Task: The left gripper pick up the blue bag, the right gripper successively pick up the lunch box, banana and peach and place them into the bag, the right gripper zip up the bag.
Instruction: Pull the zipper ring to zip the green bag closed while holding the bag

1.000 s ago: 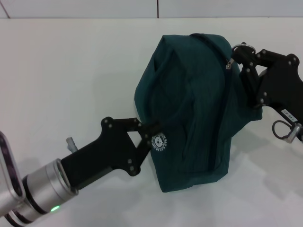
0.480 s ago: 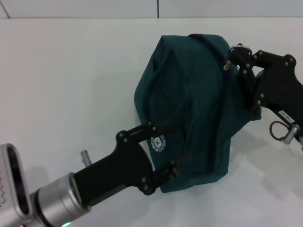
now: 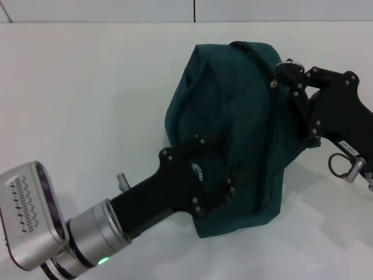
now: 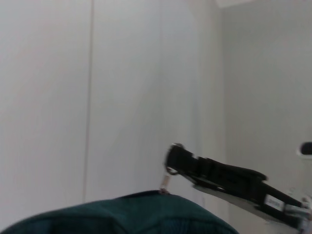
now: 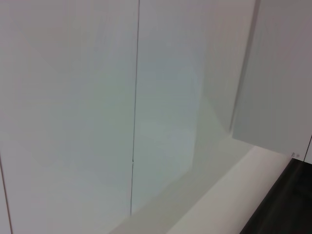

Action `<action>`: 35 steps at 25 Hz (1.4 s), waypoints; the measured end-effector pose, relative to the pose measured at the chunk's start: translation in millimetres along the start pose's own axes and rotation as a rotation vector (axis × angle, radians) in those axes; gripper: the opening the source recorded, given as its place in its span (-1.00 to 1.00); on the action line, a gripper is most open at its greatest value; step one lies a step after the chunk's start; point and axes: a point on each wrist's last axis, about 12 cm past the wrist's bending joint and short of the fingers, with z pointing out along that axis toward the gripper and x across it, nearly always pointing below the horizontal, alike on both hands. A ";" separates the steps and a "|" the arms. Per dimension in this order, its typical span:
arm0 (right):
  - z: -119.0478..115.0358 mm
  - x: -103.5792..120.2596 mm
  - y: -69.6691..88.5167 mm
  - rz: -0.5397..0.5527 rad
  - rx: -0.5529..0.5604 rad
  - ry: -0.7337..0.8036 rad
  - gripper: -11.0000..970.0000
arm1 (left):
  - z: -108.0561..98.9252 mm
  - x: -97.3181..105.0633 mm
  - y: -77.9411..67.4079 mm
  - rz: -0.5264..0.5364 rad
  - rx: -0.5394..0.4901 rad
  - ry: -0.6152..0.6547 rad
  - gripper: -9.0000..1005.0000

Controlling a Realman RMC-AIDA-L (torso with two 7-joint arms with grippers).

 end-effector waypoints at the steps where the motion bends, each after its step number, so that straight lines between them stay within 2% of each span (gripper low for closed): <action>1: -0.5 -0.1 0.2 0.000 0.001 0.000 -0.95 | -0.2 -0.3 1.0 -0.001 -0.012 -0.003 0.21; 7: -2.8 -0.5 1.4 0.004 0.003 -0.003 -0.95 | -3.1 -0.3 1.2 -0.003 -0.025 -0.005 -0.02; 18: 1.9 1.5 5.5 0.045 -0.039 0.007 -0.95 | 0.4 -1.5 4.4 0.027 0.026 0.009 -0.51; 22: 8.7 2.5 7.7 0.130 -0.076 0.012 -0.95 | -4.0 -3.6 18.9 0.082 -0.033 0.017 -0.70; 26: 14.2 5.3 2.8 0.244 -0.058 0.039 -0.96 | -12.3 -7.3 35.9 0.120 -0.118 0.021 -0.89; 29: 16.8 6.6 -1.9 0.302 -0.030 0.048 -0.95 | -20.3 -8.5 45.7 0.147 -0.169 0.037 -0.89; 35: 14.3 7.7 -12.5 0.313 0.049 0.050 -0.93 | -28.3 -8.1 53.8 0.206 -0.188 0.079 -0.89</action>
